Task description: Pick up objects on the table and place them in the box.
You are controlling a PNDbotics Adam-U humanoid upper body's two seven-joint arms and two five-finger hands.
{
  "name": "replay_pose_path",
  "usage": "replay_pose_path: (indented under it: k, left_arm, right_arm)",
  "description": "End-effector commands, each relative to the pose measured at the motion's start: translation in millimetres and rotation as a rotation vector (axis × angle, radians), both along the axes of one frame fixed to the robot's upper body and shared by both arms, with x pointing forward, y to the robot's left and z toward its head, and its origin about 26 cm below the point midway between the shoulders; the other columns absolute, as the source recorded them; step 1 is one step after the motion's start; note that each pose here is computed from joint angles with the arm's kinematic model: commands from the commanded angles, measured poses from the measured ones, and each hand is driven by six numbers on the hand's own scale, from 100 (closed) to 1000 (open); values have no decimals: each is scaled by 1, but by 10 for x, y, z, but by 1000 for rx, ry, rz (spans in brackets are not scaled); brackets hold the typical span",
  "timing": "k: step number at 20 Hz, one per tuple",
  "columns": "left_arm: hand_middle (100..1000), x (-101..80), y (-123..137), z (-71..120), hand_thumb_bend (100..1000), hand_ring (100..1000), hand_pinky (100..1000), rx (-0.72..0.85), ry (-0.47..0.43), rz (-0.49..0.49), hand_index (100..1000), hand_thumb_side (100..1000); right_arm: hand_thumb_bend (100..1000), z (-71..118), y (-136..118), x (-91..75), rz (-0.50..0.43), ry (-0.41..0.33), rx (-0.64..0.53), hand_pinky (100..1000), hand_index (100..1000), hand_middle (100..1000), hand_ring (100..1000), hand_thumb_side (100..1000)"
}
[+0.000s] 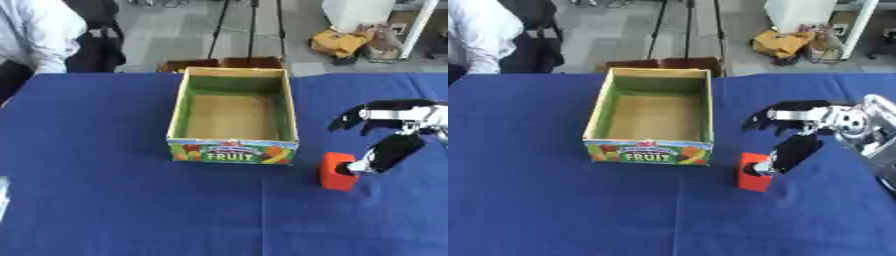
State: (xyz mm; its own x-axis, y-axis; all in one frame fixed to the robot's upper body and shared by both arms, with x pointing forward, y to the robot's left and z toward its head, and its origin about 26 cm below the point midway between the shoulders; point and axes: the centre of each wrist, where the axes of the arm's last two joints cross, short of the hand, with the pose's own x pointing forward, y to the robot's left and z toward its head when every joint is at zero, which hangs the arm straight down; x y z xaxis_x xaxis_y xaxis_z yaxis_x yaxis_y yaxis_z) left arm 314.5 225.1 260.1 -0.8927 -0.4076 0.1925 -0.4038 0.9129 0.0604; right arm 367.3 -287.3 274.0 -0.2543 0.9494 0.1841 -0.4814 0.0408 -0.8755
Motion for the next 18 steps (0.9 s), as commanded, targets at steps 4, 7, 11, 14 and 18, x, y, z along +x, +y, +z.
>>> replay_pose_path:
  k: [4, 7, 11, 14, 18]
  left_arm:
    - [877, -28, -2, 90, 100, 906, 831, 6, -30, -3, 976, 971]
    - [877, -28, -4, 92, 100, 905, 831, 6, -29, -4, 976, 971]
    - [877, -28, -7, 97, 100, 905, 831, 5, -30, -6, 976, 970]
    - [877, -27, -10, 98, 100, 905, 830, 5, -30, -8, 976, 970]
    - [877, -27, -11, 99, 100, 905, 830, 3, -30, -8, 976, 970]
  right_arm:
    - [336, -35, -96, 94, -50, 10, -35, 867, 991, 910, 960, 311]
    - [349, -116, -135, 144, -68, 36, -39, 868, 995, 917, 967, 319]
    - [466, -205, -166, 183, -70, 77, -51, 870, 1000, 921, 977, 373]
    - [481, -261, -202, 223, -87, 91, -61, 872, 1000, 924, 980, 378]
    - [474, -345, -260, 278, -111, 108, -71, 855, 993, 907, 970, 378]
